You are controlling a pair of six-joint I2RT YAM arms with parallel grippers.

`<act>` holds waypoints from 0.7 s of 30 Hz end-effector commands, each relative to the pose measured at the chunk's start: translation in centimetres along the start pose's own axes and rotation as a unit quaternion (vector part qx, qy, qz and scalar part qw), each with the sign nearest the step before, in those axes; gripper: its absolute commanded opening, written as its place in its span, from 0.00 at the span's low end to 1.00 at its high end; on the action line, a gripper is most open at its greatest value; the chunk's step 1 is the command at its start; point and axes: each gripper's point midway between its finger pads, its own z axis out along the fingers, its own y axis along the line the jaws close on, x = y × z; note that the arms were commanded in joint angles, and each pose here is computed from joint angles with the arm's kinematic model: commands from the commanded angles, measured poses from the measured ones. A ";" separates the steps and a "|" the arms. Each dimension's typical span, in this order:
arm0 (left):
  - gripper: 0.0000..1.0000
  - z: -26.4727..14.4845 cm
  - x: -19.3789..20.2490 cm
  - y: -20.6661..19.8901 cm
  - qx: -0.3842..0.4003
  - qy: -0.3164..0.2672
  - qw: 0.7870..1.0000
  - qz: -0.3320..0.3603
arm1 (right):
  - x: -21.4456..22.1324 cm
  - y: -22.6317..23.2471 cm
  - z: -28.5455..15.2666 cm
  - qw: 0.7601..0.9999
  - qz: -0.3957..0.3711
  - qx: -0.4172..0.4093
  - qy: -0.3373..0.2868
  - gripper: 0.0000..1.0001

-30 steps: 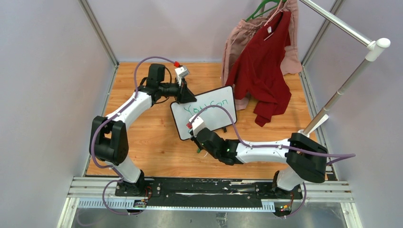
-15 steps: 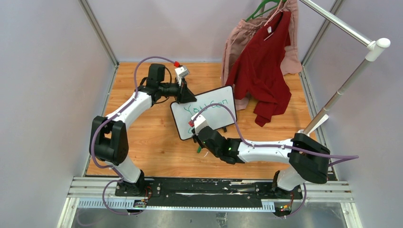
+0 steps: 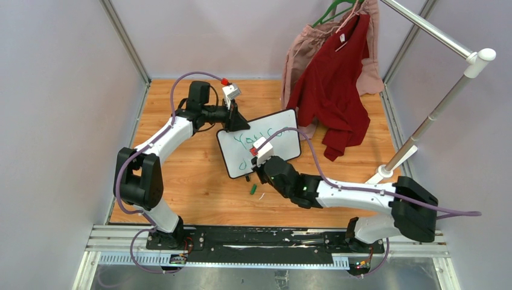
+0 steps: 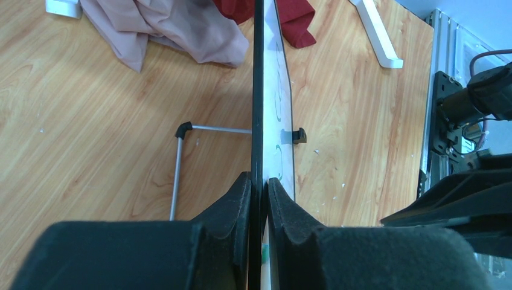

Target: Write a sentence on the whiteboard

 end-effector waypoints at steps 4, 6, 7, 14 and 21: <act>0.00 0.0 -0.7 0.1 -0.015 -0.009 0.999 0.038 | -1.5 -1.7 -1.2 1.000 0.004 0.015 -0.025 0.00; 0.00 -0.1 -0.7 0.1 -0.015 -0.009 0.999 0.037 | -2.0 -2.0 -0.9 0.999 0.011 0.018 -0.032 0.00; 0.00 -0.1 -0.7 0.1 -0.015 -0.009 0.999 0.038 | -2.2 -2.1 -0.8 0.999 0.014 0.017 -0.035 0.00; 0.00 0.0 -0.7 0.1 -0.015 -0.009 0.999 0.037 | -3.5 -0.7 0.3 0.998 0.020 -0.013 -0.051 0.00; 0.00 0.0 -0.6 0.1 -0.014 -0.009 0.999 0.035 | -4.5 0.1 0.8 0.998 0.024 -0.026 -0.061 0.00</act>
